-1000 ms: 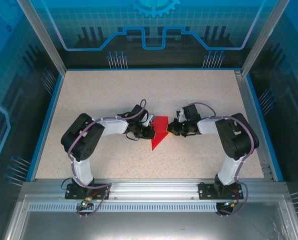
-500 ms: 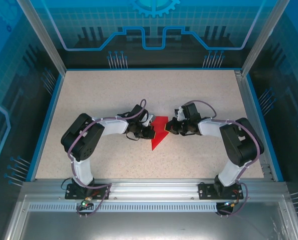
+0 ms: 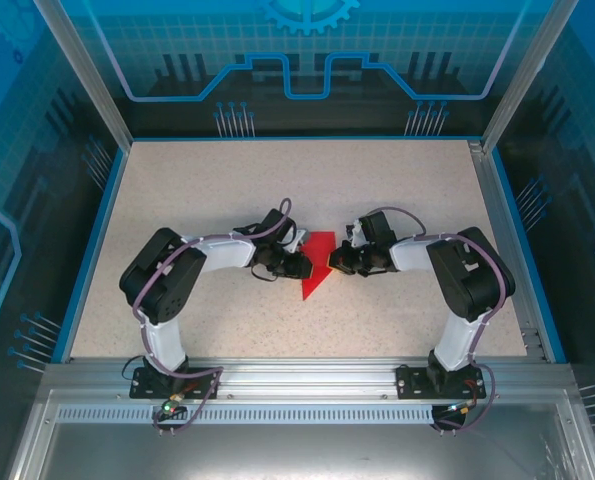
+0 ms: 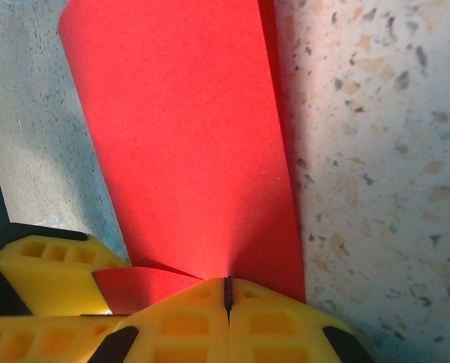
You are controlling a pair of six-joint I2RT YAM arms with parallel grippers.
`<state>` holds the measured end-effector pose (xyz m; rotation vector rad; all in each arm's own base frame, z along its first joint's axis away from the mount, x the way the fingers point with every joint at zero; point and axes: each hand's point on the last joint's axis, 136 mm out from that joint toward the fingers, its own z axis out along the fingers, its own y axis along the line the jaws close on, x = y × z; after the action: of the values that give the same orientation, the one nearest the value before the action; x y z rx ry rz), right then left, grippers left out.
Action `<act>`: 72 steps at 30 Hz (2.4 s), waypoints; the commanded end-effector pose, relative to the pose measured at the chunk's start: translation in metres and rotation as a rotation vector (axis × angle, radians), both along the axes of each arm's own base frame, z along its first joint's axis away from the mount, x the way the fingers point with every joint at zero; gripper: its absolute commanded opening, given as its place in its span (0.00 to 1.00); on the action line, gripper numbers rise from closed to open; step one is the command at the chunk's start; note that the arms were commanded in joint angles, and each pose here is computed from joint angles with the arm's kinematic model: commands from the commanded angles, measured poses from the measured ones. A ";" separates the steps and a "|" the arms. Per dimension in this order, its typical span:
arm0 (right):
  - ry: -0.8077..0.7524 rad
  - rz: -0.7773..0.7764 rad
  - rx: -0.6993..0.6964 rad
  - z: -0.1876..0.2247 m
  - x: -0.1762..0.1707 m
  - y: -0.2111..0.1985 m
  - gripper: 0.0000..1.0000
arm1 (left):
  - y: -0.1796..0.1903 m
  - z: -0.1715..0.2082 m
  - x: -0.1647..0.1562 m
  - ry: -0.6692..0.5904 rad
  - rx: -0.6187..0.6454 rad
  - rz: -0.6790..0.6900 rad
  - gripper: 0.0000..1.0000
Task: Fold a paper plane with a square sheet of paper (pick it up from the middle)
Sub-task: Third fold the triangle at the center of the table.
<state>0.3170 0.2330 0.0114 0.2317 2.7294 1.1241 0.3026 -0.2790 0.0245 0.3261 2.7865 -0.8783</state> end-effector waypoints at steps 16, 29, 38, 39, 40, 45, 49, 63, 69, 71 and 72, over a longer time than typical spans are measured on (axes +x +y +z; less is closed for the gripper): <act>0.089 -0.040 -0.108 -0.024 -0.019 -0.009 0.00 | -0.040 0.053 -0.036 0.116 -0.233 0.060 0.17; 0.104 -0.029 -0.115 -0.028 -0.023 -0.009 0.00 | -0.034 -0.015 -0.046 0.224 -0.156 0.135 0.12; 0.113 -0.028 -0.136 -0.033 -0.025 -0.012 0.00 | -0.015 -0.031 -0.067 0.273 -0.104 0.159 0.11; 0.113 -0.027 -0.138 -0.033 -0.026 -0.013 0.00 | -0.014 -0.031 -0.068 0.274 -0.102 0.161 0.11; 0.113 -0.027 -0.143 -0.034 -0.026 -0.013 0.00 | -0.012 -0.031 -0.070 0.274 -0.100 0.163 0.10; 0.118 -0.026 -0.152 -0.036 -0.027 -0.015 0.00 | -0.005 -0.027 -0.073 0.262 -0.092 0.185 0.11; 0.119 -0.025 -0.154 -0.036 -0.027 -0.015 0.00 | 0.000 -0.026 -0.073 0.260 -0.088 0.196 0.11; 0.113 -0.030 -0.149 -0.032 -0.025 -0.014 0.00 | 0.016 -0.002 -0.078 0.212 -0.072 0.237 0.10; 0.114 -0.040 -0.150 -0.033 -0.024 -0.015 0.00 | -0.001 0.040 -0.051 0.079 -0.149 0.203 0.14; 0.116 -0.041 -0.149 -0.033 -0.024 -0.015 0.00 | -0.009 0.045 -0.044 0.073 -0.166 0.188 0.15; 0.116 -0.043 -0.149 -0.033 -0.024 -0.015 0.00 | -0.013 0.043 -0.041 0.080 -0.166 0.180 0.15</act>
<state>0.3161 0.2341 0.0107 0.2663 2.7398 1.0735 0.2476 -0.2839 0.0584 -0.0311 2.7640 -1.0839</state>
